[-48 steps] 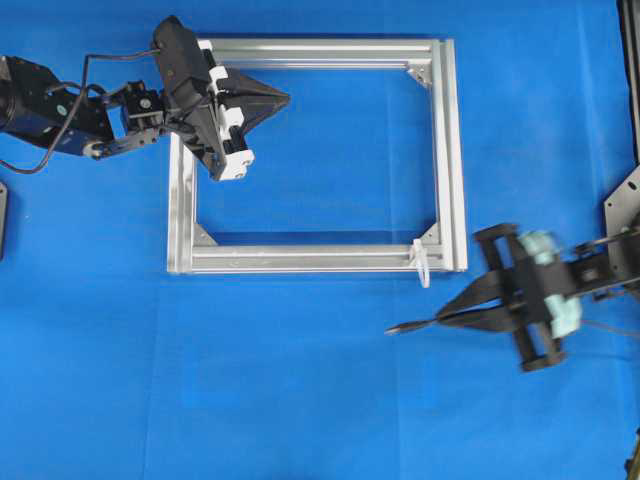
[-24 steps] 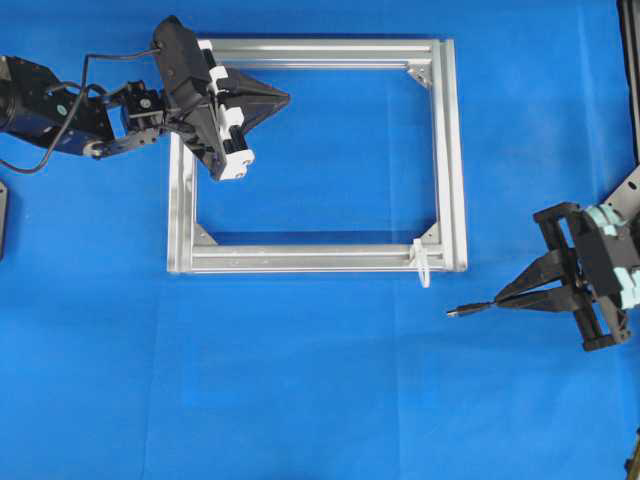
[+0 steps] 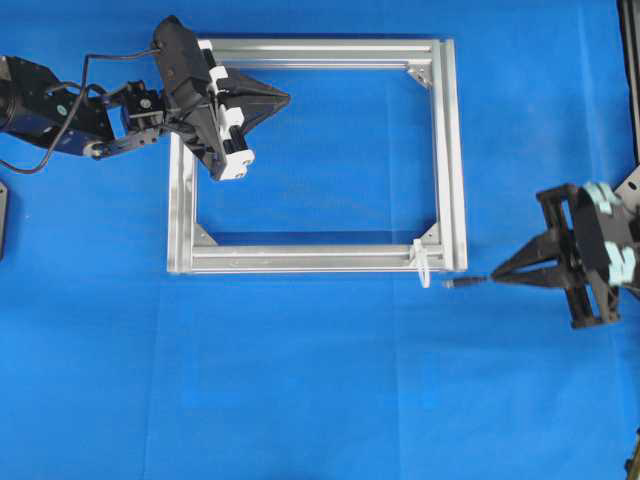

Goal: Insert the wire through the string loop located on the right side.
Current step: 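Lift the cable plug with the right gripper and move toward the frame corner, then align the USB plug with the white zip-tie loop using the right gripper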

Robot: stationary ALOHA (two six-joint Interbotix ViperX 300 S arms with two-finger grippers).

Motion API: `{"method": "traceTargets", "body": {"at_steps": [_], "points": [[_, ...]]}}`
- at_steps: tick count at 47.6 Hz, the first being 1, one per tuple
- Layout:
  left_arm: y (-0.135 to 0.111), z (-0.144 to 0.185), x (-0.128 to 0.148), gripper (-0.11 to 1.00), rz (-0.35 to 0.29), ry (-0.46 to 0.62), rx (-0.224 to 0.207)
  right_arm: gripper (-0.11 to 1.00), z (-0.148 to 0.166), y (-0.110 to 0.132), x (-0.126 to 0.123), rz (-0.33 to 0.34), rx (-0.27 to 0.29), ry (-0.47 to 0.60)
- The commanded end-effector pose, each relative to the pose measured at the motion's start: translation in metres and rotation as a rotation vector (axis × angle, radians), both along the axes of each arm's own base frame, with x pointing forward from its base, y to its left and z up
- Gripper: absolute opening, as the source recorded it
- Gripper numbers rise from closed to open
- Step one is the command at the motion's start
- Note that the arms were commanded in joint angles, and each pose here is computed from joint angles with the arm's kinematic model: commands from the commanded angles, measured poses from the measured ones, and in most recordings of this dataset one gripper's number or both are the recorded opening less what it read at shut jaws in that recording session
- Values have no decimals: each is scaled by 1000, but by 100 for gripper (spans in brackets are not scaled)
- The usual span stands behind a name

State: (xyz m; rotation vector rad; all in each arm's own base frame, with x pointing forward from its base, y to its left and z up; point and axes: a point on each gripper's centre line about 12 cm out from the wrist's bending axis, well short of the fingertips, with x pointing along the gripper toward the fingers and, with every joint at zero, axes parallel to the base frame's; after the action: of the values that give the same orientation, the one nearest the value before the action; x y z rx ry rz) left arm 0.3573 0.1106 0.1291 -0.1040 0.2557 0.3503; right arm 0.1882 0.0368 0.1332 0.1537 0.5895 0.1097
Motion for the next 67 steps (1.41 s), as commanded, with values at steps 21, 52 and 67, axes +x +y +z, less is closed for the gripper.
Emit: {"method": "traceTargets", "body": {"at_steps": [21, 52, 67], "points": [[1, 17, 4, 0, -2, -55, 19, -4, 3, -15, 4, -67, -15, -25], [1, 17, 4, 0, -3, -55, 19, -4, 4, -15, 5, -67, -14, -30], [1, 17, 4, 0, -3, -55, 19, -4, 4, -15, 5, -68, -14, -34]]}}
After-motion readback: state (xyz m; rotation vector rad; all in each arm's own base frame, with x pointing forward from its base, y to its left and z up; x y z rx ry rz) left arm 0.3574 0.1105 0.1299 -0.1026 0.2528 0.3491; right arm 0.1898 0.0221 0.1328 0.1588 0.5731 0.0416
